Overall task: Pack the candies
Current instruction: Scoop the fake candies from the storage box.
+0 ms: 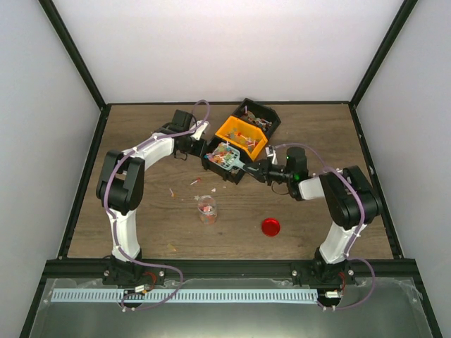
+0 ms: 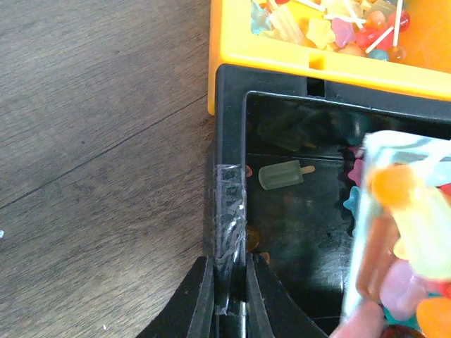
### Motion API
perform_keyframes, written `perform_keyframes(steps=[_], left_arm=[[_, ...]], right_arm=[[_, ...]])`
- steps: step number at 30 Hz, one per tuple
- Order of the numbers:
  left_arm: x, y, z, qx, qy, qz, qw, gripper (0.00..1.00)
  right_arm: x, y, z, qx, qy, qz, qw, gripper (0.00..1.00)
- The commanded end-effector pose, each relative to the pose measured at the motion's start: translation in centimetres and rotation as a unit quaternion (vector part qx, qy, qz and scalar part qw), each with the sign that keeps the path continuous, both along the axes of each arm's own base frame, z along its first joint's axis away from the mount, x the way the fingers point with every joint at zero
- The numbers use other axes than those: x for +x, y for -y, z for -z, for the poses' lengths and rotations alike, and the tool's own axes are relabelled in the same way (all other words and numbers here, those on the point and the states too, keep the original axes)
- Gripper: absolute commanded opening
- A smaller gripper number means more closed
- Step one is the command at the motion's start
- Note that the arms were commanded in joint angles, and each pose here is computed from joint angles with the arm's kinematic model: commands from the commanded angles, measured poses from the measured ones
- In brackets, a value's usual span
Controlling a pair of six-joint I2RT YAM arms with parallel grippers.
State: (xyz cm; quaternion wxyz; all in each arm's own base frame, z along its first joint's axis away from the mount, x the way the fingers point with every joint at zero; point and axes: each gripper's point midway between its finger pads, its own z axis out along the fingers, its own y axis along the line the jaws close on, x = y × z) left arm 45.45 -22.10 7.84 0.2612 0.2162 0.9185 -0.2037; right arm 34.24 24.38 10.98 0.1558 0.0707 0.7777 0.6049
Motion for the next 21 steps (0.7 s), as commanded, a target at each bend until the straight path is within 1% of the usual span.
perform_keyframes(steps=[1, 11, 21], left_arm=[[-0.4, -0.9, 1.8, 0.014, -0.025, -0.029, 0.999, 0.04], [-0.4, -1.1, 1.7, 0.011, -0.024, -0.032, 0.999, 0.04], [-0.5, -1.3, 1.9, 0.009, -0.027, -0.034, 0.999, 0.04]], right_arm=[[-2.9, -0.6, -2.1, 0.019, 0.019, -0.073, 0.997, 0.01], [-3.0, 0.2, -1.2, 0.004, 0.004, -0.063, 0.998, 0.01], [-2.8, 2.8, -1.1, 0.0, 0.003, -0.038, 0.999, 0.01]])
